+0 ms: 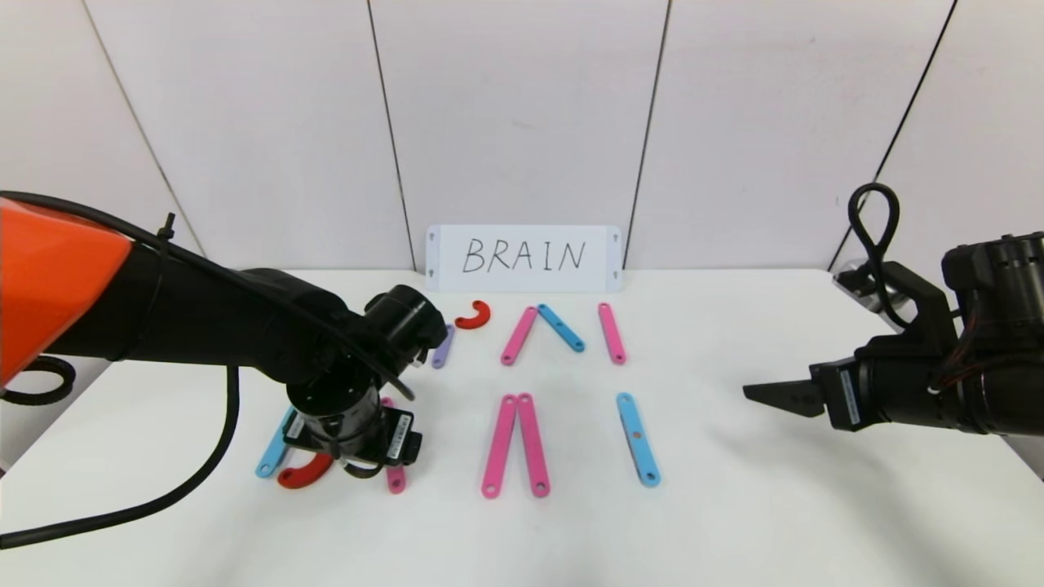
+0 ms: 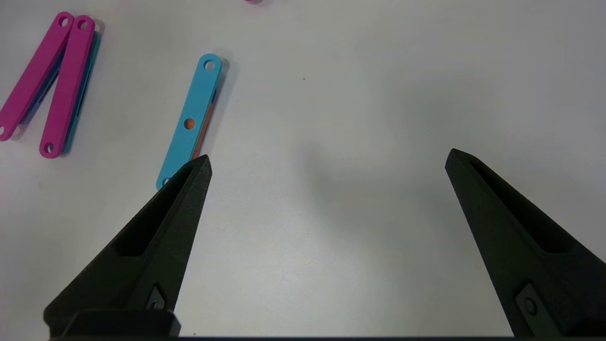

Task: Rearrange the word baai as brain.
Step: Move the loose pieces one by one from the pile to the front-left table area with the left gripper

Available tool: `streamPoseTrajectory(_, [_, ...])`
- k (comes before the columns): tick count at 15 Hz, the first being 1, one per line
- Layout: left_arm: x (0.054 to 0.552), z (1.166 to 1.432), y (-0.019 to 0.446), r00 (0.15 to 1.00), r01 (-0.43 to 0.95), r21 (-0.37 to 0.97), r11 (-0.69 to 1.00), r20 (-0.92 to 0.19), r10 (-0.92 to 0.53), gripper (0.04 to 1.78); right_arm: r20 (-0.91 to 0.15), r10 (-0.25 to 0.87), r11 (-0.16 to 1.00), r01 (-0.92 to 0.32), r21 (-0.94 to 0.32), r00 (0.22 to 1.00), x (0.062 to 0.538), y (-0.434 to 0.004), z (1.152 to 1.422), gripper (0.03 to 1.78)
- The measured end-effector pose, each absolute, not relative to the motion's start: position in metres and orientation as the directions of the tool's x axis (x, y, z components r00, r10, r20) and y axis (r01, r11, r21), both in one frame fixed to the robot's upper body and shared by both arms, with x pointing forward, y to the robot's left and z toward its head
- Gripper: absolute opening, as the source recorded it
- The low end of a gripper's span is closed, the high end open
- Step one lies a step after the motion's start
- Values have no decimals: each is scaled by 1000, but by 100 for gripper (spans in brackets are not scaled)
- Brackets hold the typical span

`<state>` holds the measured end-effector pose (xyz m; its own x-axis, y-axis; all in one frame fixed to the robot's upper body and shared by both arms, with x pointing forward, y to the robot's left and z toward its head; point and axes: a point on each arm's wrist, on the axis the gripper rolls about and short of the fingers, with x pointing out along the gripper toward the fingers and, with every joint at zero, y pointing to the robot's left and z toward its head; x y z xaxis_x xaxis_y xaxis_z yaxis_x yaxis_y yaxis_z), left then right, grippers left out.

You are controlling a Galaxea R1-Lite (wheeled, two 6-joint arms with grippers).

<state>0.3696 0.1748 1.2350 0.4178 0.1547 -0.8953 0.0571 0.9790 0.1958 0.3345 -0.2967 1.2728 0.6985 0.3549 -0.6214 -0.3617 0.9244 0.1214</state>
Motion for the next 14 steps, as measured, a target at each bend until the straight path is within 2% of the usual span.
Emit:
streamPoseTrajectory(11, [365,1235,183,404,49,207,977,-899,170,174,-621,355,924,-362,121,699,334,-297,1273,173])
streamPoseTrajectory(14, [369,1238,181,413,61,144,988,-904,106,174,-621,355,924,-362,121,699,335,-297,1273,173])
